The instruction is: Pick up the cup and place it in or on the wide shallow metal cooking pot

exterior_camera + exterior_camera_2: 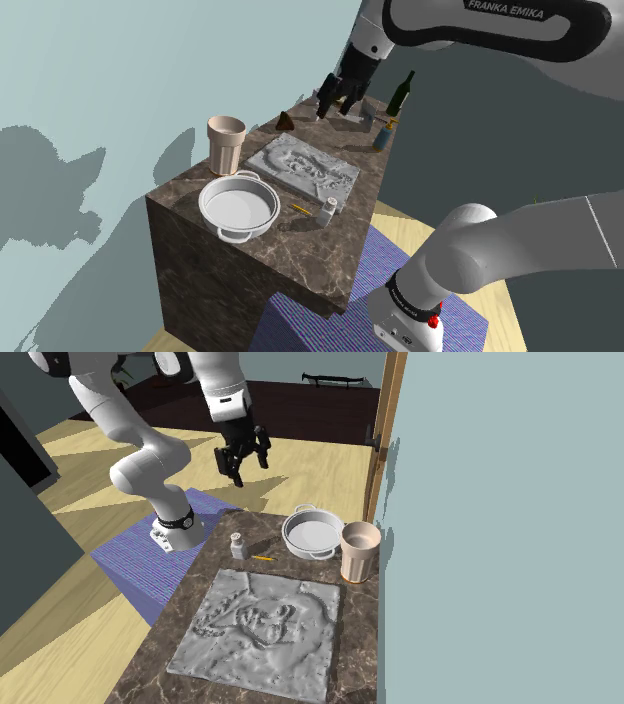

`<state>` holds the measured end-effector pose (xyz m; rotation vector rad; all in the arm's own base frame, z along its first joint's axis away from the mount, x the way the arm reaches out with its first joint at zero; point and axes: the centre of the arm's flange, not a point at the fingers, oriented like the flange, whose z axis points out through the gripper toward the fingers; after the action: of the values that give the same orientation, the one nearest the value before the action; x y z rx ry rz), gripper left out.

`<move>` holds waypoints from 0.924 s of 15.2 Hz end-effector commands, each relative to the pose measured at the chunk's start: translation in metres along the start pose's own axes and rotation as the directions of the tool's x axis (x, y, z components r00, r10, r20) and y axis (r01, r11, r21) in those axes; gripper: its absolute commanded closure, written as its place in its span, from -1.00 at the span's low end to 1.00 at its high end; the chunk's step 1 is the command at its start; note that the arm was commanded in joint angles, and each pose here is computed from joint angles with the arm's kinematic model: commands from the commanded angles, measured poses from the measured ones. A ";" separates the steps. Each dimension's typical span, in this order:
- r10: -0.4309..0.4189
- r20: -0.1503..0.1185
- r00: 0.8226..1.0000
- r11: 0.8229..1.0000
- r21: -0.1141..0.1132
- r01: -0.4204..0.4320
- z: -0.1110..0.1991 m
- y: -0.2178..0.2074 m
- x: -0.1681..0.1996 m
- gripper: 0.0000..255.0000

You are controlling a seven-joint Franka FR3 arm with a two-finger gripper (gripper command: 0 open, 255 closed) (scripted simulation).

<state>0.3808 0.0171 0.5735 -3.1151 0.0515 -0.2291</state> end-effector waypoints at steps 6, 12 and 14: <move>0.020 0.001 1.000 1.000 0.011 -0.021 0.060 -0.018 0.070 -1.00; 0.038 0.003 0.999 0.999 0.021 -0.038 0.108 -0.033 0.130 -1.00; 0.044 0.004 0.999 0.999 0.024 -0.044 0.124 -0.038 0.151 -1.00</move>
<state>0.5371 0.0506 0.4807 -3.0888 0.1109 -0.2216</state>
